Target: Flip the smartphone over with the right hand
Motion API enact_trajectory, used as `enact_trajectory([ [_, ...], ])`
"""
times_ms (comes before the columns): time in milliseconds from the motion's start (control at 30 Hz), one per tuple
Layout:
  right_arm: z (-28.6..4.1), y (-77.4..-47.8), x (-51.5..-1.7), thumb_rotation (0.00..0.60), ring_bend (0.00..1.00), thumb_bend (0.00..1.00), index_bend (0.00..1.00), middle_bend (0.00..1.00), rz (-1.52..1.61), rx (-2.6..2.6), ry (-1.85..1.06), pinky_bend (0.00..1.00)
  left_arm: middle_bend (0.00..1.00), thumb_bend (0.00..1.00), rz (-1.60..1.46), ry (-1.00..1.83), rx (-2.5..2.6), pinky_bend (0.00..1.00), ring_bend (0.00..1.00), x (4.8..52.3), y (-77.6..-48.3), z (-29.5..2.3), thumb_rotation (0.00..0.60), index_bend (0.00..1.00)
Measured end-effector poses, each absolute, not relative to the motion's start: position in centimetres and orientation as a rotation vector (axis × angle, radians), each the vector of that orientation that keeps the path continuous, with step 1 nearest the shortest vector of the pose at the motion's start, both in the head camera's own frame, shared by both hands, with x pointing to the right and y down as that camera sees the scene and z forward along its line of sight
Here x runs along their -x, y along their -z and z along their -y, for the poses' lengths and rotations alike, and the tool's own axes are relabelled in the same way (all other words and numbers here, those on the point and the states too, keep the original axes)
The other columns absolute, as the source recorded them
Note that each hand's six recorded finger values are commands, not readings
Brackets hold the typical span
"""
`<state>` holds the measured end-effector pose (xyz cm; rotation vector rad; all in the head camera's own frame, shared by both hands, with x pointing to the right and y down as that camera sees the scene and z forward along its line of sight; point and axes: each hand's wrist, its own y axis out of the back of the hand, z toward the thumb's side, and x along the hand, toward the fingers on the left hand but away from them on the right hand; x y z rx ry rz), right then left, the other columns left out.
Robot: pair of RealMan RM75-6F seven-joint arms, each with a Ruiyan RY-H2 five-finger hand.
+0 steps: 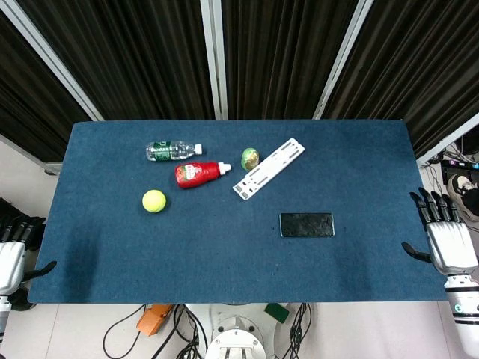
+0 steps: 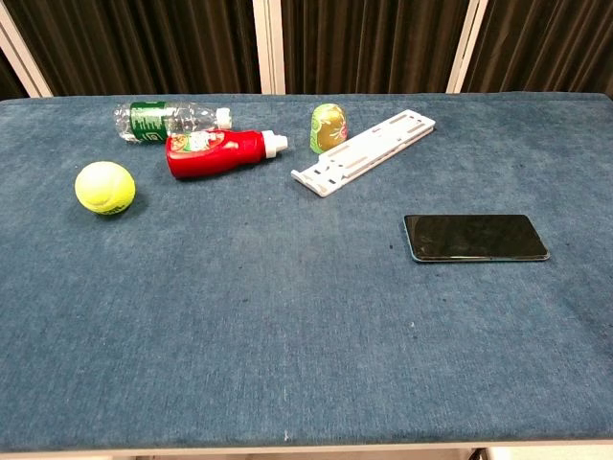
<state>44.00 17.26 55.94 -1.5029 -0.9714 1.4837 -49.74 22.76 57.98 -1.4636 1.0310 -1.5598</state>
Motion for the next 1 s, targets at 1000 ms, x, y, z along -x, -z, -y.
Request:
enact_trajectory([
  [1000, -15.5, -71.1, -30.3, 0.6, 0.0, 0.27, 0.3, 0.1, 0.65, 1.743, -1.438, 0.06, 0.16, 0.03, -1.044, 1.556, 1.457, 0.0, 0.11, 50.0, -57.9, -22.6, 0.6, 0.17],
])
